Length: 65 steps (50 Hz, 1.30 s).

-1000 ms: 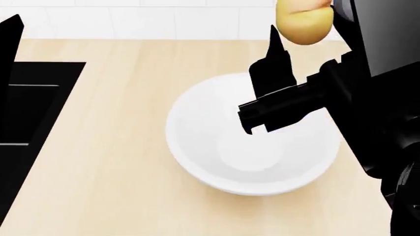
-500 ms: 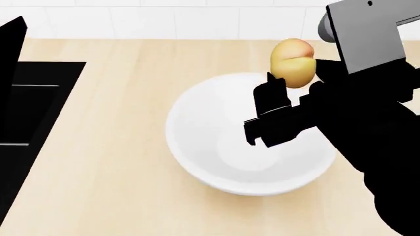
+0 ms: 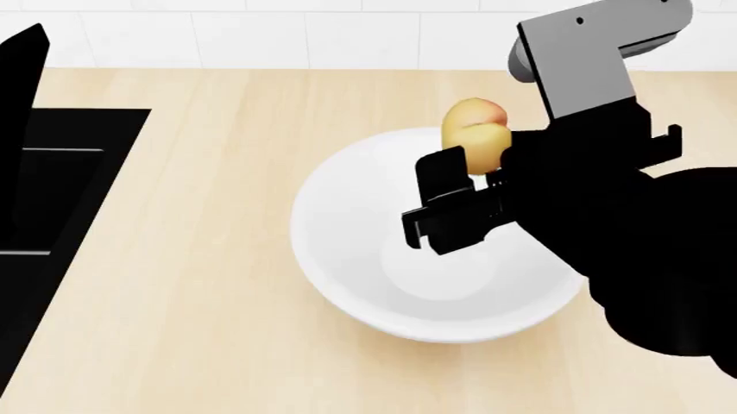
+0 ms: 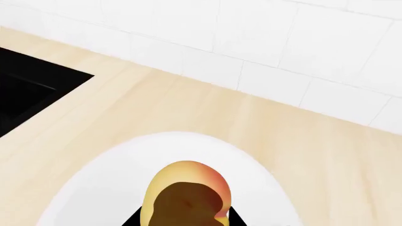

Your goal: Pick the cucumbers and broccolis from the sink and place them in one bowl. Place the apricot in the other bowl. Then turn off the sink faucet.

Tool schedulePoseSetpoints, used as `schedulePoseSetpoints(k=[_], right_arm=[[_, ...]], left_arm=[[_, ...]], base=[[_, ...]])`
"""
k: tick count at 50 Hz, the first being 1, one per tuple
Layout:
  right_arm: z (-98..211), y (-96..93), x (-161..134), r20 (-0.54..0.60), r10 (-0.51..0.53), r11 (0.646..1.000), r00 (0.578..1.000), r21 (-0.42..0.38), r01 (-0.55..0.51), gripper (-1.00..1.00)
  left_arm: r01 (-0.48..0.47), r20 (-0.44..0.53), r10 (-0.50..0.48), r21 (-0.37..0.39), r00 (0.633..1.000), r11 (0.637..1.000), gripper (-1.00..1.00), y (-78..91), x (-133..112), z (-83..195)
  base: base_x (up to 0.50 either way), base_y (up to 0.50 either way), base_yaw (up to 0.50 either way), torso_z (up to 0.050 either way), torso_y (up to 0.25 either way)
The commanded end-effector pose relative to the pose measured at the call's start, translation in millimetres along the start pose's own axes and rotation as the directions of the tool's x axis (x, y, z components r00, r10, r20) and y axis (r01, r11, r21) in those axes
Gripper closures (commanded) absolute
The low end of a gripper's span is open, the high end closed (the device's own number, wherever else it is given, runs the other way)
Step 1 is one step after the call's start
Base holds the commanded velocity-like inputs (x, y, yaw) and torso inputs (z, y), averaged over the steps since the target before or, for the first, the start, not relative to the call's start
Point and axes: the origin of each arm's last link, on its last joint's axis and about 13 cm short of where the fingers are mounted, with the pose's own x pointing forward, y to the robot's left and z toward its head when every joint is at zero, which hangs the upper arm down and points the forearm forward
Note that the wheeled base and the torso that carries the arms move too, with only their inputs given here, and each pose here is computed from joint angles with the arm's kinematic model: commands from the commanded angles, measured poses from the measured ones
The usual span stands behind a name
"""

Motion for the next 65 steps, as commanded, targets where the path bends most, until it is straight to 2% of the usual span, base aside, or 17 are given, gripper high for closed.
schedulePoseSetpoints(k=[1, 25, 26, 35, 39, 43, 44, 46, 56, 61, 65], right_arm=[[0.0, 6.5, 18.2, -0.011, 0.073, 0.997, 0.997, 0.022, -0.073, 1.00], [-7.4, 7.4, 30.3, -0.069, 0.114, 0.990, 0.991, 0.089, -0.108, 1.00], [-3.3, 7.1, 29.1, -0.056, 0.107, 0.991, 0.993, 0.088, -0.102, -1.00], [19.2, 1.6, 13.0, 0.050, 0.049, 0.996, 0.998, 0.066, -0.053, -1.00], [36.4, 3.3, -8.5, 0.177, -0.006, 0.999, 0.984, 0.033, 0.000, -1.00], [45.1, 8.0, -32.1, 0.280, -0.047, 0.999, 0.959, 0.036, 0.038, -1.00], [45.1, 9.3, -36.0, 0.297, -0.060, 0.998, 0.953, 0.018, 0.058, -1.00], [46.0, 12.2, -46.0, 0.337, -0.067, 0.998, 0.939, 0.034, 0.059, -1.00], [36.7, 40.8, -100.7, 0.471, -0.041, 0.997, 0.881, -0.045, 0.070, -1.00], [29.3, 45.5, -117.2, 0.497, -0.046, 0.993, 0.867, -0.068, 0.092, -1.00], [27.1, 43.3, -118.8, 0.498, -0.060, 0.991, 0.865, -0.074, 0.111, -1.00]], left_arm=[[0.024, 0.029, -0.024, -0.018, 0.999, 1.000, -1.00, 1.6, 3.9, 2.6], [0.008, 0.028, -0.007, -0.011, 1.000, 1.000, -1.00, 3.0, 1.9, 1.8], [0.008, 0.029, -0.008, -0.011, 1.000, 1.000, -1.00, 3.1, 1.8, 2.1], [0.010, 0.029, -0.009, -0.012, 1.000, 1.000, -1.00, 3.0, 1.9, 2.7], [0.010, 0.027, -0.010, -0.012, 1.000, 1.000, -1.00, 3.1, 1.7, 2.3], [0.013, 0.026, -0.012, -0.018, 1.000, 1.000, -1.00, 3.0, 2.2, -0.1], [0.013, 0.026, -0.013, -0.019, 1.000, 1.000, -1.00, 3.1, 2.3, -1.1], [0.012, 0.027, -0.011, -0.021, 1.000, 1.000, -1.00, 3.4, 1.7, -1.8], [0.006, 0.034, -0.005, -0.028, 0.999, 1.000, -1.00, 4.1, -1.4, -2.6], [-0.002, 0.045, 0.003, -0.029, 0.999, 1.000, -1.00, 5.1, -5.6, 0.5], [0.001, 0.053, 0.001, -0.023, 0.999, 1.000, -1.00, 4.0, -5.7, 4.8]], base=[[0.00, 0.00, 0.00, 0.000, 0.000], [0.00, 0.00, 0.00, 0.000, 0.000], [0.00, 0.00, 0.00, 0.000, 0.000], [0.00, 0.00, 0.00, 0.000, 0.000], [0.00, 0.00, 0.00, 0.000, 0.000], [0.00, 0.00, 0.00, 0.000, 0.000], [0.00, 0.00, 0.00, 0.000, 0.000], [0.00, 0.00, 0.00, 0.000, 0.000], [0.00, 0.00, 0.00, 0.000, 0.000], [0.00, 0.00, 0.00, 0.000, 0.000], [0.00, 0.25, 0.00, 0.000, 0.000]])
